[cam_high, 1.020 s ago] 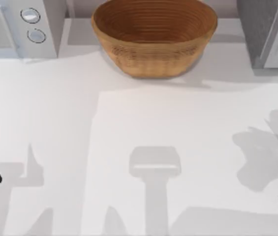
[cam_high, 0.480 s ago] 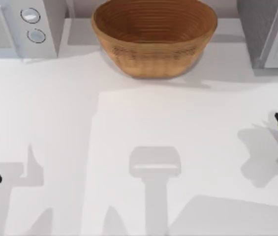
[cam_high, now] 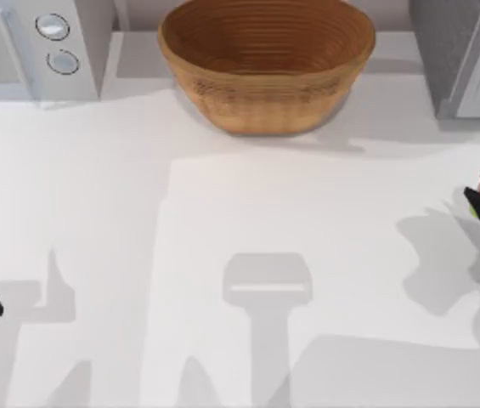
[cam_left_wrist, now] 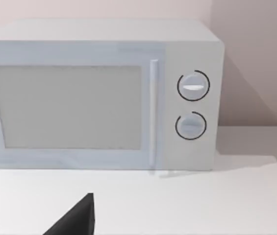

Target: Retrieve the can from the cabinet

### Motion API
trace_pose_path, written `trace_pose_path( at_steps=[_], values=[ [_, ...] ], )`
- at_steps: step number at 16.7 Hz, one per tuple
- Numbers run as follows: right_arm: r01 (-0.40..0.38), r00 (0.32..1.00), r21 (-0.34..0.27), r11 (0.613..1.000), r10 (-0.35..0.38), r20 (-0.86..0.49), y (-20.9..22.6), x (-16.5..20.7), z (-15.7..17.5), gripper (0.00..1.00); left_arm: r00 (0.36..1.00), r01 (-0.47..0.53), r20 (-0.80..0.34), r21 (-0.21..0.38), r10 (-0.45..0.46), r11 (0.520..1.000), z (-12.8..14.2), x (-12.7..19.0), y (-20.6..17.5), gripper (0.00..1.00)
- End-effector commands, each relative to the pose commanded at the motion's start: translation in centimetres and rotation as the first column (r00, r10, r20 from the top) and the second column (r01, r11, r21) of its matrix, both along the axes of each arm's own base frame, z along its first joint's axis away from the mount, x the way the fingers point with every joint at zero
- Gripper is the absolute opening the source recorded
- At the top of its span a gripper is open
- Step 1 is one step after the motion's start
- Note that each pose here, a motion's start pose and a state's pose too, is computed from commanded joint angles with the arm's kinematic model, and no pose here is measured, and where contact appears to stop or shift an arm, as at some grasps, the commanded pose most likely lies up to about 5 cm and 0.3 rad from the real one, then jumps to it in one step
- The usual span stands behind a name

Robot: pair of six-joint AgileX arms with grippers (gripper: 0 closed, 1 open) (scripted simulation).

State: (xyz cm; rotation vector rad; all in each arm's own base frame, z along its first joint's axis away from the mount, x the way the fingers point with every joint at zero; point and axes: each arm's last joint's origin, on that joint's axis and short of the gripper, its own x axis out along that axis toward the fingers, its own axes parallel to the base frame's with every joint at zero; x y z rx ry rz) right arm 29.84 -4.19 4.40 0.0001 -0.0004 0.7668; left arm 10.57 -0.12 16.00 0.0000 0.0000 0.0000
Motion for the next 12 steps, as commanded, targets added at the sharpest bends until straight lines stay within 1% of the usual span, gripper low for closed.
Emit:
trace_pose_path(
  at_steps=[11,12],
  values=[
    [0.000,1.000,0.000,1.000,0.000,0.000,0.00,0.00,0.00,0.98,1.000,0.000,0.000,0.000,0.000,1.000,0.00,0.00,0.00,1.00],
    [0.000,1.000,0.000,1.000,0.000,0.000,0.00,0.00,0.00,1.00,1.000,0.000,0.000,0.000,0.000,1.000,0.00,0.00,0.00,1.00]
  ],
)
